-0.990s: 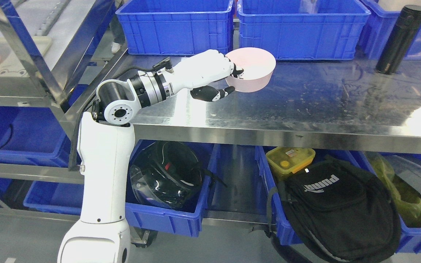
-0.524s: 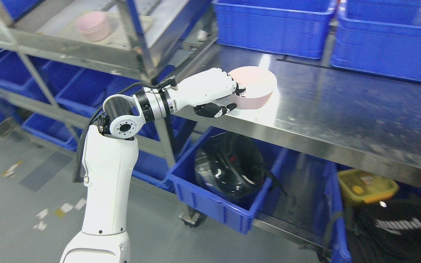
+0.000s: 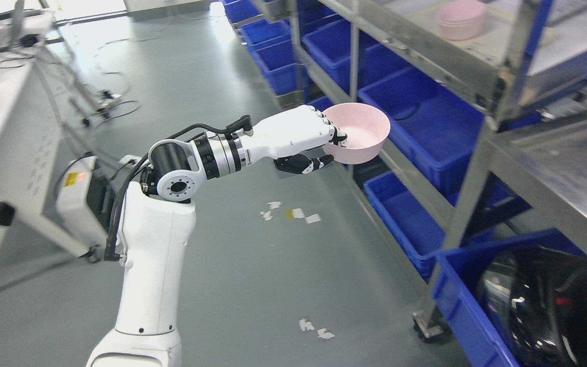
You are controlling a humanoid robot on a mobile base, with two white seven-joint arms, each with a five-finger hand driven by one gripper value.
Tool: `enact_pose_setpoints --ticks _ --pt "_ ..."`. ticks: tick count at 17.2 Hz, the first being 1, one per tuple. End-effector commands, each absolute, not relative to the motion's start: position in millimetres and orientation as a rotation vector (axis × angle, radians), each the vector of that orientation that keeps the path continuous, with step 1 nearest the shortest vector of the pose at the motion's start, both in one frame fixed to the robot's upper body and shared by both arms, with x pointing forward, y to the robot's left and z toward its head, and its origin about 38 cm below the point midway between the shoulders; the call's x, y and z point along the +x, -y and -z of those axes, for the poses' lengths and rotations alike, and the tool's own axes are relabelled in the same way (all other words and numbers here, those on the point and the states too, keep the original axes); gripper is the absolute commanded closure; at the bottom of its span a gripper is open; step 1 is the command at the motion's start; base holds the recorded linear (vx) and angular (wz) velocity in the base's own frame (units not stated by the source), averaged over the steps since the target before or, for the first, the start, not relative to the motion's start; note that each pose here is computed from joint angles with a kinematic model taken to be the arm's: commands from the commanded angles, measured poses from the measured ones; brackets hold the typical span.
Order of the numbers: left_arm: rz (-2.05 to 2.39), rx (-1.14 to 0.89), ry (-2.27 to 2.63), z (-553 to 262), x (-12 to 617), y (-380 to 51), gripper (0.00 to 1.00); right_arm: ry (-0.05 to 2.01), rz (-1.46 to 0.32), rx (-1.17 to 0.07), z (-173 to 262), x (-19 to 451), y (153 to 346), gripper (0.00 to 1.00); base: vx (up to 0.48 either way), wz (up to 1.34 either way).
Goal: Stack pink IKEA bowl on shelf middle layer
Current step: 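Hold the pink bowl raised in the left hand while driving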
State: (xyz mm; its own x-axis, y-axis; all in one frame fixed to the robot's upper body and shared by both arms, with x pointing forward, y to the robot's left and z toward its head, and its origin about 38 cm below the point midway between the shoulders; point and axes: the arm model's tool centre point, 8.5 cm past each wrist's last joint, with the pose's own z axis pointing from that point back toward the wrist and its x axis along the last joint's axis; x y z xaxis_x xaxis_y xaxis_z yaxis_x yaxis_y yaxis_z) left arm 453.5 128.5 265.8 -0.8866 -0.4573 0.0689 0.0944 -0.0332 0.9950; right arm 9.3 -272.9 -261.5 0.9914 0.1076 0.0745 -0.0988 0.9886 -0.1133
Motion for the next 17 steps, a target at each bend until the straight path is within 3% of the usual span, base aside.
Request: enact_pose_setpoints --ticks 1,7,17 --pt "1.997 0.388 1.851 -261.9 451.0 -132.0 0.98 0.075 -0.105 -0.125 260.7 1.3 283.9 0.0 -0.01 1.2" --pt "1.996 0.386 1.849 -261.5 451.3 -132.1 0.98 0.075 -0.105 -0.125 260.7 1.3 283.9 0.0 0.048 0.82" --pt "1.969 0.393 1.847 -258.3 449.9 -139.4 0.98 0.075 -0.105 -0.125 260.7 1.3 283.9 0.0 0.228 0.14"
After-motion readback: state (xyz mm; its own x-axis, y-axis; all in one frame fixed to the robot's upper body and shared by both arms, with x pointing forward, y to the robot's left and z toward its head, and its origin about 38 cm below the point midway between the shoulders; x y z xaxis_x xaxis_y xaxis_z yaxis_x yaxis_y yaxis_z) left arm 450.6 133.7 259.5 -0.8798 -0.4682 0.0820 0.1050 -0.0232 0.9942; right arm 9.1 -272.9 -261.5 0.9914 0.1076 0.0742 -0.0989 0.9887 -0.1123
